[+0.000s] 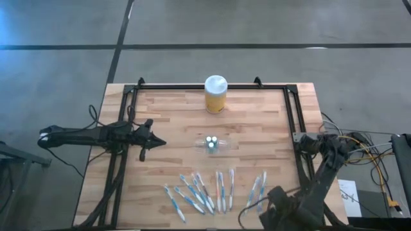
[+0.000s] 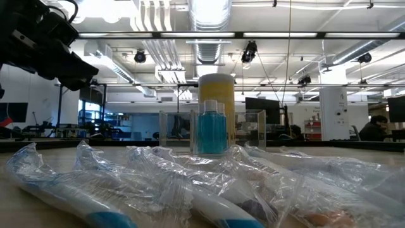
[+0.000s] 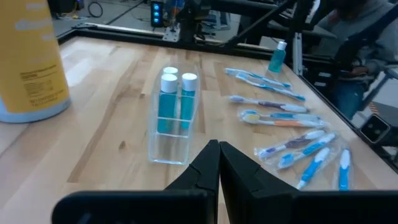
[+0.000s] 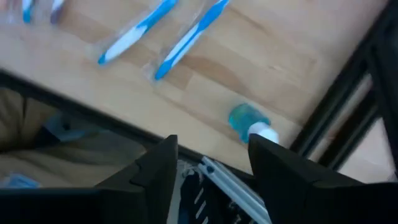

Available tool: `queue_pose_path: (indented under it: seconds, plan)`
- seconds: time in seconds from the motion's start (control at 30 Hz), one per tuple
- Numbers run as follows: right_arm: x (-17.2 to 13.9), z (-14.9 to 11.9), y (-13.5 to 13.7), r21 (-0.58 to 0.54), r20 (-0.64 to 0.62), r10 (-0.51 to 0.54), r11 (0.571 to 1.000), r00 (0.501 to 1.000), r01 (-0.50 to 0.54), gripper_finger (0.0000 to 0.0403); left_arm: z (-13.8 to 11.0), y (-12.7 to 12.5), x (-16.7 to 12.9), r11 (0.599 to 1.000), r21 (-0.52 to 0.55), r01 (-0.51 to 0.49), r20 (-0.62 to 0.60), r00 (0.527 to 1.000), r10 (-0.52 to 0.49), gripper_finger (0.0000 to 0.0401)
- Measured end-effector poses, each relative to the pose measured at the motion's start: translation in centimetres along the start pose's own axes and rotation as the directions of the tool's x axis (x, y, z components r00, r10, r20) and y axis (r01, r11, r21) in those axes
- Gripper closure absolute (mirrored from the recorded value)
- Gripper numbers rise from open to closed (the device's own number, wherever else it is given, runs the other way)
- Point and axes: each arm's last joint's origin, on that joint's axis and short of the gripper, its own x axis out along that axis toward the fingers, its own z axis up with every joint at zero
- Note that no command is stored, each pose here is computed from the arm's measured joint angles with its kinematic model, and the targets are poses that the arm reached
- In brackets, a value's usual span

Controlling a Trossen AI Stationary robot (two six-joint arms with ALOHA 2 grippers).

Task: Pick & Place toothbrushing station
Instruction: Put the blue mouthwash into the transparent organizer

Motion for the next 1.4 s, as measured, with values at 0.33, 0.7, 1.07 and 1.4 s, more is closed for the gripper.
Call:
queue_pose_path:
  seconds: [0.33,0.7,1.07,1.4]
  plan:
    - [2.5,-2.7,1.1,0.105,-0.091,-0.131,0.985,0.987,0.14,0.0197,-0.1,0.0,0.0,1.0,-0.003,0.014,-0.007,1.0,-0.014,0.0387]
    - [5.1,-2.0,-0.9,0.118,-0.053,-0.245,0.961,0.968,0.25,0.0197,0.0,0.0,0.0,1.0,-0.004,0.014,-0.006,1.0,-0.014,0.0387]
    - [6.4,-2.1,-1.8,0.095,-0.063,-0.23,0.967,0.971,0.235,0.0197,-0.2,0.0,0.0,0.999,-0.039,0.012,-0.021,1.0,-0.013,0.0387]
    - [7.5,-2.5,-2.1,0.073,-0.06,-0.228,0.97,0.972,0.232,0.0204,-0.2,0.0,0.0,0.999,-0.034,0.009,-0.018,1.0,-0.01,0.0387]
